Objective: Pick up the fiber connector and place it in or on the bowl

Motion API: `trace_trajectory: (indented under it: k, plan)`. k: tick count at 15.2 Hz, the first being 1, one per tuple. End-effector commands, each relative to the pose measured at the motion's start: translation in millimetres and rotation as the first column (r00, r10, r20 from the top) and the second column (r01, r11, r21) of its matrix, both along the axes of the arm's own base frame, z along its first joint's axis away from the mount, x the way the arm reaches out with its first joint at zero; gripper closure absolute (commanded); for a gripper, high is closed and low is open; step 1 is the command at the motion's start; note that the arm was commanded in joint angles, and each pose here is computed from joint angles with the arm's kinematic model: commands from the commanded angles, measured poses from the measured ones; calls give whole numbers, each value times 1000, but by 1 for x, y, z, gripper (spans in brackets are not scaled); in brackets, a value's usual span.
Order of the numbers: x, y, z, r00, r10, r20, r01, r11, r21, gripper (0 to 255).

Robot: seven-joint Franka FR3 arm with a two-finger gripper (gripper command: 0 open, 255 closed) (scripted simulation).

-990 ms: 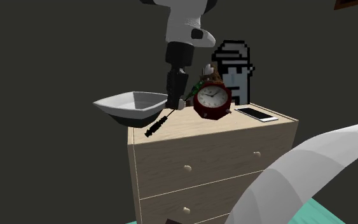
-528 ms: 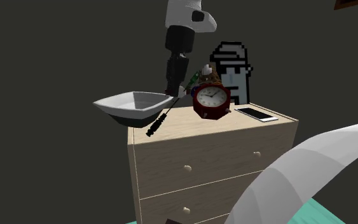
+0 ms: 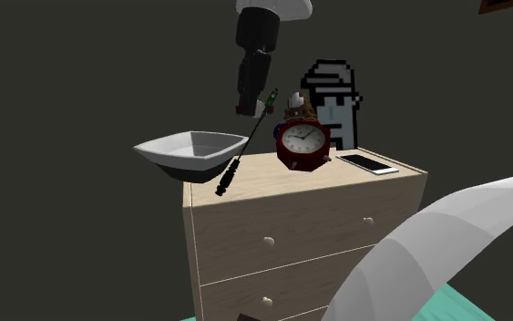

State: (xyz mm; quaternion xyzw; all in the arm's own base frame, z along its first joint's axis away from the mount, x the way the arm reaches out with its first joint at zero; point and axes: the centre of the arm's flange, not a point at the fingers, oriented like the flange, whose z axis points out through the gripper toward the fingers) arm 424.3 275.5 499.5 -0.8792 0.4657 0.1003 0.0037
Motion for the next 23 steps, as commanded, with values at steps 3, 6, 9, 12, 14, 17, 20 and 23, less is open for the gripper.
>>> trace_trajectory:
  k: [3, 6, 9, 12, 14, 17, 20, 23]
  plan:
    - [5, 25, 12, 1000, 0, -1, 0, 1000, 0, 255]
    - [14, 64, 14, 1000, 0, -1, 0, 1000, 0, 255]
    - [24, 102, 17, 1000, 0, -1, 0, 1000, 0, 255]
    - [33, 140, 19, 1000, 0, -1, 0, 1000, 0, 255]
    - [38, 157, 20, 1000, 0, -1, 0, 1000, 0, 255]
    - [38, 157, 4, 1000, 0, -1, 0, 1000, 0, 255]
    - [38, 157, -11, 1000, 0, -1, 0, 1000, 0, 255]
    - [38, 157, -27, 1000, 0, -1, 0, 1000, 0, 255]
